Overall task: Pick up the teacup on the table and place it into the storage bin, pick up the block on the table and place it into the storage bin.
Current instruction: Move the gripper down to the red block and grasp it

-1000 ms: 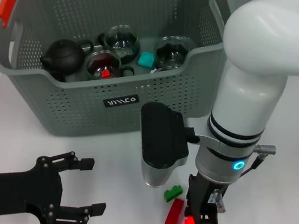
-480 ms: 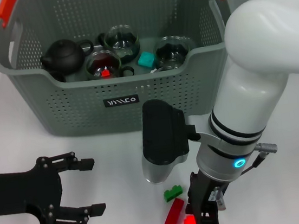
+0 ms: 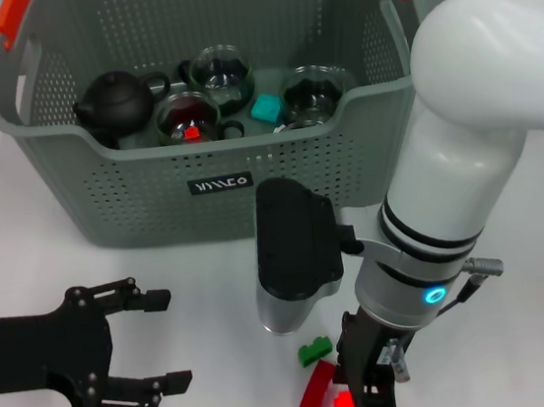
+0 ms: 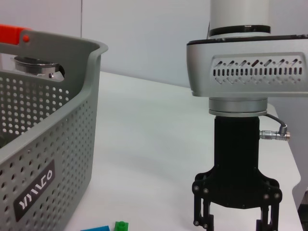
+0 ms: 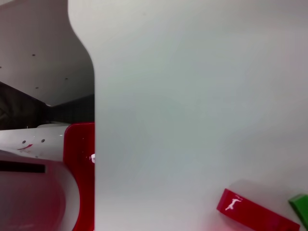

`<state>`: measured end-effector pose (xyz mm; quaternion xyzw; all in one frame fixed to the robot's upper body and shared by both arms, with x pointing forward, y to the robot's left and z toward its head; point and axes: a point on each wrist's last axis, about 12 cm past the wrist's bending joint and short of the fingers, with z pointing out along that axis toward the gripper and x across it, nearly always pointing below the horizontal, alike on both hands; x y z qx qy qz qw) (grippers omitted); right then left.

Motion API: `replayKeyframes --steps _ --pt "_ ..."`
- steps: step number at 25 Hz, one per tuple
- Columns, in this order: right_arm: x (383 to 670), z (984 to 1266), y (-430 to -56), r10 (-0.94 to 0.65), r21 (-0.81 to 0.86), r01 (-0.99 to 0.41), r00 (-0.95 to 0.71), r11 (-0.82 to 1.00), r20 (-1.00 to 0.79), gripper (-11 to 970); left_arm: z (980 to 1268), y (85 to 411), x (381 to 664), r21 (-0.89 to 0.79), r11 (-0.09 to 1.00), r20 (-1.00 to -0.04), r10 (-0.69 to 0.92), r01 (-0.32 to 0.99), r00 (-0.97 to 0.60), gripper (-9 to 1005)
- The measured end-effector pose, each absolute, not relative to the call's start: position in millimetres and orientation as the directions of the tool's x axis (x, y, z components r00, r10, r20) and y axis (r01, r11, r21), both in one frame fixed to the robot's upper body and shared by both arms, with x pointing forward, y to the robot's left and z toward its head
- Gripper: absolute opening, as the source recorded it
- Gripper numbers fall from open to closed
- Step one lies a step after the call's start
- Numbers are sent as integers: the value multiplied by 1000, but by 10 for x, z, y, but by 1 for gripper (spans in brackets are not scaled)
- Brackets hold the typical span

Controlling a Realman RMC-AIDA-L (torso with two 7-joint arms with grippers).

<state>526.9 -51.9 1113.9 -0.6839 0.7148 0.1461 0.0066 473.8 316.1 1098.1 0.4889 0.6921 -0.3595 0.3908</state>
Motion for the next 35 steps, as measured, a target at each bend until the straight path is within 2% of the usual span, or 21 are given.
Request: replayKeyframes --steps 5,35 --pt "5260 11136 -528 -978 199 -980 -55 14 -202 666 10981 3161 4739 -118 265 -892 395 957 -219 918" --pt "5196 11105 -476 -983 152 -988 5 -33 -181 665 10970 3144 4766 -127 260 -896 384 957 -223 919"
